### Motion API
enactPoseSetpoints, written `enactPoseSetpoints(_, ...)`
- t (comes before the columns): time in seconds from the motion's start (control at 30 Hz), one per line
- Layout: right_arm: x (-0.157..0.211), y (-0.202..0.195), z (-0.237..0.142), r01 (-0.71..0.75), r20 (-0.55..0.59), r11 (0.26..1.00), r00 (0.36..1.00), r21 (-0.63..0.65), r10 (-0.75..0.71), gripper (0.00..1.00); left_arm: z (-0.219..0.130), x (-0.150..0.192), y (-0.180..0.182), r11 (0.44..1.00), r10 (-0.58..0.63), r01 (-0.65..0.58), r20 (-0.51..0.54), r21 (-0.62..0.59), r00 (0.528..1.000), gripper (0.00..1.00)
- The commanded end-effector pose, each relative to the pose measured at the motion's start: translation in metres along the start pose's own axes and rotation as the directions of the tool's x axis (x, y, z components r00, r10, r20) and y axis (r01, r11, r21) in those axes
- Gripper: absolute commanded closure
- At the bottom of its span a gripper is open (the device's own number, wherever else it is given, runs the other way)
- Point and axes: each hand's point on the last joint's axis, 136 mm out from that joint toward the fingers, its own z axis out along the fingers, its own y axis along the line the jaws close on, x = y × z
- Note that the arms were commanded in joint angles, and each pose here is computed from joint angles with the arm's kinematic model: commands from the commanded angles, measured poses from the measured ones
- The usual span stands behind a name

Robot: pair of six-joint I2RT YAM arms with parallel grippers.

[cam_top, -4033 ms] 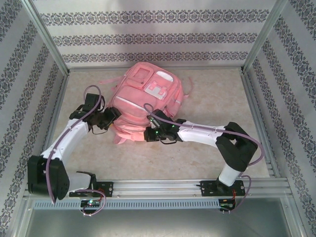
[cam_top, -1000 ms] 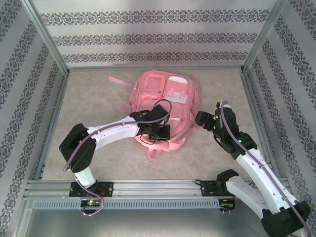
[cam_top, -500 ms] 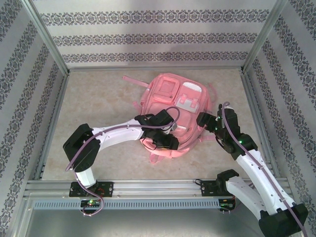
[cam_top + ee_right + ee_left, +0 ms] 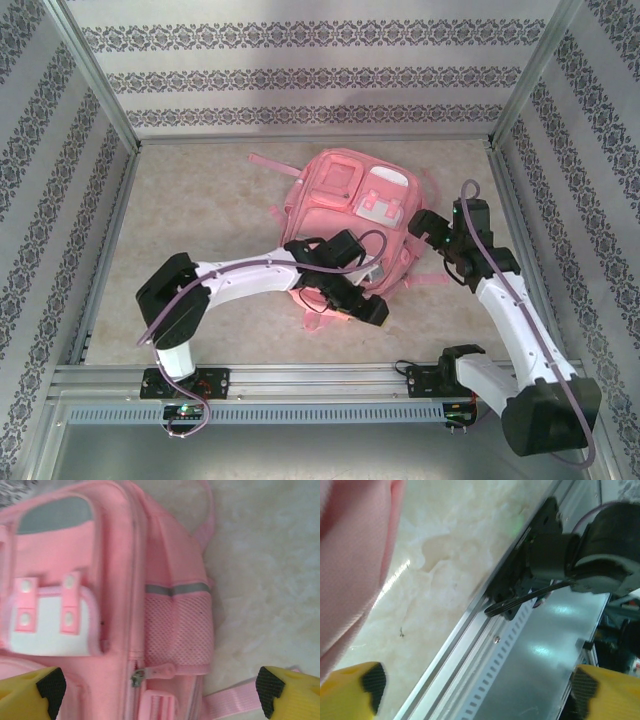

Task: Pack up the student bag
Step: Reset both arms

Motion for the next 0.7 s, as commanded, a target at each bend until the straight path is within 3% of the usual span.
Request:
enactPoseSetpoints(0.0,-0.023,0.018,-0.029,0.073,0.113,0.995,0.991,-0.062,-0.066,0.02,-0.071,-0.04,-0.022,0.977,0.211,-0.195,0.224,-0.091,0.951,0.0)
enactPoseSetpoints(0.1,-0.033,0.023,-0.042,0.114,0.186,0.991,0.977,-0.064,-0.101,0.02,-0.133,-0.066,-0.003,0.967,0.232,-0.168,0.402,-0.189,0.886,0.0)
enactPoseSetpoints(0.17,-0.046,0.019,-0.05,0.115,0.263,0.993,0.959,-0.026,-0.104,0.02,-0.179,-0.079,0.025,0.949,0.228,-0.067,0.518,-0.309,0.824,0.0)
enactPoseSetpoints(0.23,-0.058,0.026,-0.052,0.203,0.365,0.978,0.915,-0.044,-0.173,0.02,-0.225,-0.085,0.052,0.896,0.267,0.039,0.606,-0.443,0.75,0.0)
enactPoseSetpoints(0.3,-0.058,0.038,-0.049,0.365,0.453,0.929,0.84,-0.067,-0.298,0.02,-0.281,-0.083,0.093,0.738,0.338,0.265,0.679,-0.621,0.652,0.0)
enactPoseSetpoints(0.33,-0.058,0.035,-0.048,0.372,0.469,0.927,0.828,-0.048,-0.307,0.02,-0.301,-0.082,0.106,0.672,0.384,0.317,0.681,-0.67,0.623,0.0)
enactPoseSetpoints(0.43,-0.057,0.028,-0.038,0.446,0.485,0.895,0.778,0.021,-0.399,0.02,-0.327,-0.079,0.143,0.497,0.549,0.323,0.58,-0.805,0.601,0.0)
enactPoseSetpoints(0.47,-0.055,0.024,-0.032,0.465,0.475,0.884,0.767,0.051,-0.431,0.02,-0.337,-0.073,0.16,0.439,0.564,0.377,0.577,-0.815,0.59,0.0)
enactPoseSetpoints(0.53,-0.053,0.015,-0.018,0.485,0.454,0.869,0.755,0.1,-0.473,0.02,-0.344,-0.062,0.189,0.434,0.549,0.42,0.604,-0.797,0.578,0.01)
enactPoseSetpoints(0.67,-0.032,-0.003,0.02,0.549,0.44,0.823,0.71,0.144,-0.551,0.02,-0.372,-0.011,0.275,0.321,0.442,0.653,0.719,-0.685,0.537,0.0)
